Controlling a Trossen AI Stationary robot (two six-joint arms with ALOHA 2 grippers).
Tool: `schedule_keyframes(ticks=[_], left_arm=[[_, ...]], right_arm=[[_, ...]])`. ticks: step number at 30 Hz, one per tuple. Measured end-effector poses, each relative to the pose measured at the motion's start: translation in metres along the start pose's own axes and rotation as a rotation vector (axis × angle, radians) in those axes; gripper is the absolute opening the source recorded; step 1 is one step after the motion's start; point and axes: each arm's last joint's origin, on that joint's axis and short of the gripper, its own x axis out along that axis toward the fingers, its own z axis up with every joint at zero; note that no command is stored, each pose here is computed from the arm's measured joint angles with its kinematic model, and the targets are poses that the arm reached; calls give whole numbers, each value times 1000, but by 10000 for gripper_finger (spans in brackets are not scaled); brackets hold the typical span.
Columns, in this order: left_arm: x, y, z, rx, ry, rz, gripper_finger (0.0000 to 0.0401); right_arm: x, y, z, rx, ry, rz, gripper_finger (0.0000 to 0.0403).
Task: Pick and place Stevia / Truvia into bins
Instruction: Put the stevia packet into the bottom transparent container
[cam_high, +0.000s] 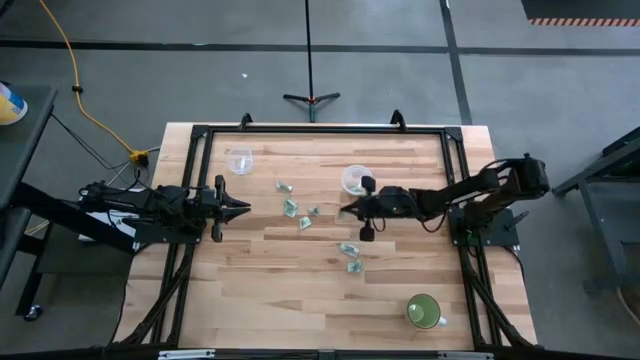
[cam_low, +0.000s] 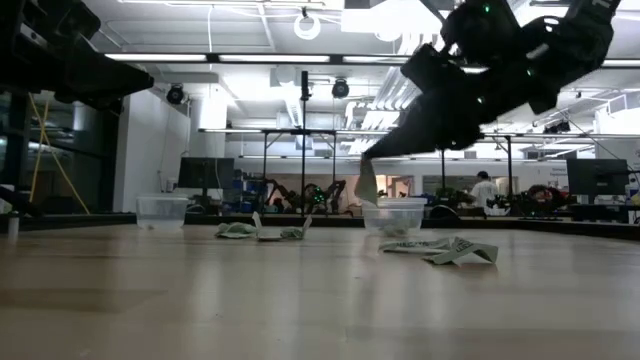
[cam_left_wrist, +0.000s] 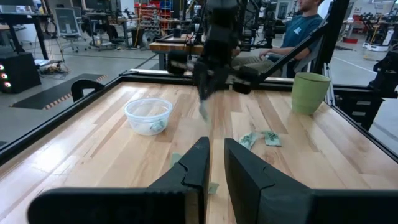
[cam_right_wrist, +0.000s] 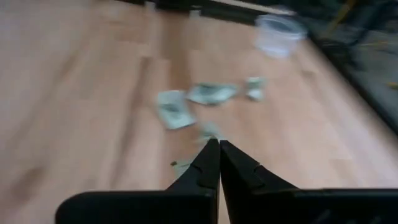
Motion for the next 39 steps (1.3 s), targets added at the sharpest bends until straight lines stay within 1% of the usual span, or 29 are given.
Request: schedule_keyframes(ticks=[2, 4, 6, 8, 10, 19, 22, 24, 27, 30, 33, 34, 35, 36, 37, 39], left_arm=[[0, 0, 0, 0, 1, 0, 83], [0, 0, 0, 1, 4, 0, 83], [0, 0, 0, 1, 4, 0, 83], [0, 0, 0, 1, 4, 1, 83], [0, 0, 0, 1, 4, 0, 83], [0, 0, 0, 1, 4, 0, 83], [0, 0, 0, 1, 4, 1, 83], [0, 0, 0, 1, 4, 0, 83], [0, 0, 0, 1, 4, 1, 83], [0, 0, 0, 1, 4, 0, 83], [0, 0, 0, 1, 4, 0, 83], [0, 0, 0, 1, 4, 1, 83], [0, 0, 0, 1, 4, 0, 83], [0, 0, 0, 1, 4, 1, 83], [0, 0, 0, 1, 4, 1, 83], [0, 0, 0, 1, 4, 0, 83]], right_arm=[[-1, -6, 5, -26, 26, -77, 1], [-2, -14, 6, -33, 74, -180, 1], [-3, -22, 5, -41, 143, -273, 1], [-3, -29, 2, -47, 210, -334, 1], [-3, -36, -1, -40, 238, -351, 0], [-3, -58, -3, 2, 224, -398, 0], [-3, -62, -5, 12, 229, -355, 0], [-3, -63, -6, 52, 225, -325, 1], [-3, -63, -6, 73, 222, -319, 14], [-2, -63, -6, 55, 225, -314, 49], [-2, -63, -5, 61, 209, -308, 100], [-2, -62, -4, 80, 196, -297, 119], [-2, -62, -2, 109, 173, -271, 136], [-2, -60, 0, 143, 141, -218, 153], [-2, -57, 4, 165, 100, -132, 168], [-2, -46, 13, 169, 11, 105, 190]])
